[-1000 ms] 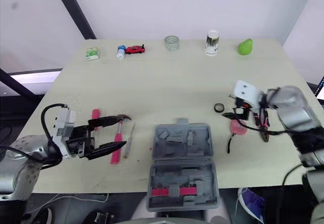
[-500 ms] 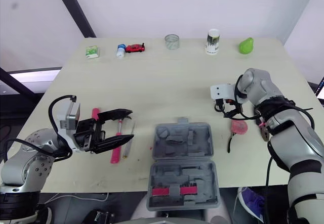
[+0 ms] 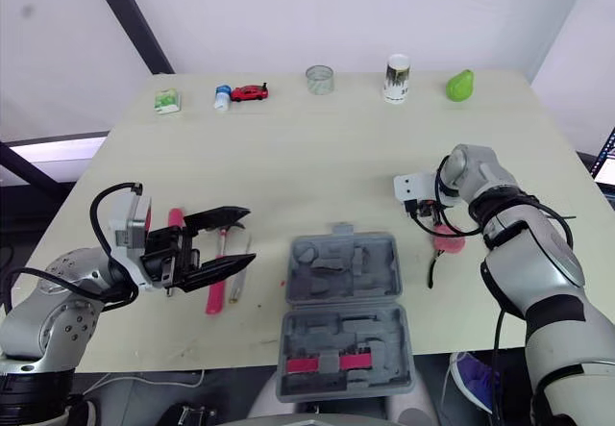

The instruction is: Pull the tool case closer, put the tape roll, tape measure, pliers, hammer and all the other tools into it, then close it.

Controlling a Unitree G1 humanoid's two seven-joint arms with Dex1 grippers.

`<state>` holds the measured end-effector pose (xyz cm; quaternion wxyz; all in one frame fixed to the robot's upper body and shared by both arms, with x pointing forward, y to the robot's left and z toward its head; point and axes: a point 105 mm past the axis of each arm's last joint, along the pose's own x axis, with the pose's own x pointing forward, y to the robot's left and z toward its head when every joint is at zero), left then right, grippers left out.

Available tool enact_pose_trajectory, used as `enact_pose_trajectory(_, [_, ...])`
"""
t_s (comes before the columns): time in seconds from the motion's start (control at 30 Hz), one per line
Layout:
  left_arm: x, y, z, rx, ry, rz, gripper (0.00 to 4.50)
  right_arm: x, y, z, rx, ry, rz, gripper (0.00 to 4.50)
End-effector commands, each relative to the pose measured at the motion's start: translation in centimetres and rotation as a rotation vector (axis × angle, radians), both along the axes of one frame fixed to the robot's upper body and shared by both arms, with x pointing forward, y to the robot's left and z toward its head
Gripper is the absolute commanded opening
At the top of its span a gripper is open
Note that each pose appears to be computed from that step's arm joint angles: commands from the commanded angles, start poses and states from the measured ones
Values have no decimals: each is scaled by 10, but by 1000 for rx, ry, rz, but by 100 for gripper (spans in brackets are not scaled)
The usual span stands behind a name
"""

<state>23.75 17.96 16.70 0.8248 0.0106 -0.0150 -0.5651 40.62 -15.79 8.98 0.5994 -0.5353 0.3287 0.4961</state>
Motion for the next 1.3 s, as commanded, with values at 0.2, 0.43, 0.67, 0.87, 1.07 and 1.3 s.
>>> enact_pose_trajectory(0.2, [-3,-3,10,-12,-61,-6,450,9,7,16,7,-69,31,11])
enact_pose_trajectory(0.43, [-3,-3,6,-12,-52,-4,450,11,7,30,-3,-96,77,123])
enact_pose_trajectory(0.67, [-2,-4,5,-11,-53,-10,450,15,3,36,-7,-130,55,328])
enact_pose_trajectory(0.87, [-2,-5,7,-12,-58,-15,450,13,-4,24,-13,-102,13,328])
enact_pose_trajectory(1.07, [-2,-5,8,-9,-62,-19,450,12,-12,16,-18,-90,-30,328])
enact_pose_trajectory(1.3, [-3,-6,10,-16,-58,-34,450,12,-10,10,-8,-84,-56,328])
